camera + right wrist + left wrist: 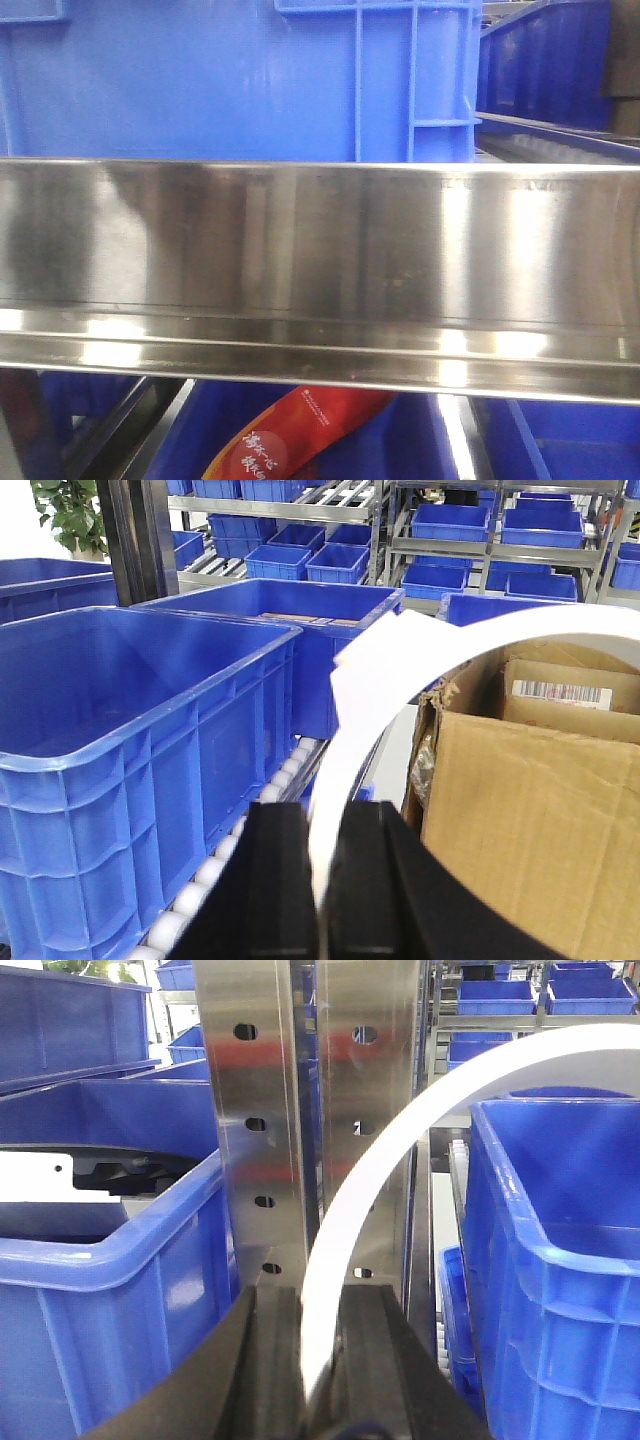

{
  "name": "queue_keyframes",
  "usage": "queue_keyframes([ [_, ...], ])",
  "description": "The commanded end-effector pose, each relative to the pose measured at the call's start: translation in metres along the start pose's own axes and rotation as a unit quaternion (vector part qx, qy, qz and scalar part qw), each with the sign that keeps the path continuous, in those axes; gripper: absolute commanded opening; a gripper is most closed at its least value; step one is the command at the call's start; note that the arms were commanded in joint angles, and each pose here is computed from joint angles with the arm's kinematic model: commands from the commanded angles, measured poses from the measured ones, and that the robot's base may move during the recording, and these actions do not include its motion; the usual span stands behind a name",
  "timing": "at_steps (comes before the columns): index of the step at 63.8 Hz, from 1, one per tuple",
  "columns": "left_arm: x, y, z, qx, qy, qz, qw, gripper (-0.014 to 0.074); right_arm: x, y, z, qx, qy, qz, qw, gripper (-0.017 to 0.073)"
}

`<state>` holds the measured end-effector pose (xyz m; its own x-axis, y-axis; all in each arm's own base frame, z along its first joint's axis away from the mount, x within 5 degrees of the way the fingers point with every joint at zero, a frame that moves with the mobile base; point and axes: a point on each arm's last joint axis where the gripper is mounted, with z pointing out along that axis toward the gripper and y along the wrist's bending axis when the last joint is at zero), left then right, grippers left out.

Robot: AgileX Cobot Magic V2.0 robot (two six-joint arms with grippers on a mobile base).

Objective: Grab PVC pipe and place in blue bin

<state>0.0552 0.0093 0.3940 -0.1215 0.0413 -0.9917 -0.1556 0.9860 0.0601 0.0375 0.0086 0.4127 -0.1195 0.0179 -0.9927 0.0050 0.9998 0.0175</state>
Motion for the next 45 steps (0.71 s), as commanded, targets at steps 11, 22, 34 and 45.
queue_keyframes([
  [11,-0.0033,0.0001,-0.0010,-0.001,-0.017,-0.005,1.000,-0.0111,-0.0017,-0.0003,-0.0006,0.002,-0.011,-0.003,1.000,-0.0168],
  [22,-0.0053,0.0001,-0.0011,-0.001,-0.028,-0.006,1.000,-0.0111,-0.0015,-0.0002,-0.0006,0.002,-0.010,-0.003,1.000,-0.0168],
  [34,-0.0089,0.0003,-0.0014,-0.002,-0.048,-0.006,0.999,-0.0111,-0.0016,-0.0001,-0.0006,0.001,-0.010,-0.002,1.000,-0.0168],
  [45,-0.0117,0.0001,-0.0017,0.000,-0.064,-0.009,0.998,-0.0111,-0.0022,0.0023,-0.0007,-0.013,-0.014,0.013,1.000,-0.0168],
])
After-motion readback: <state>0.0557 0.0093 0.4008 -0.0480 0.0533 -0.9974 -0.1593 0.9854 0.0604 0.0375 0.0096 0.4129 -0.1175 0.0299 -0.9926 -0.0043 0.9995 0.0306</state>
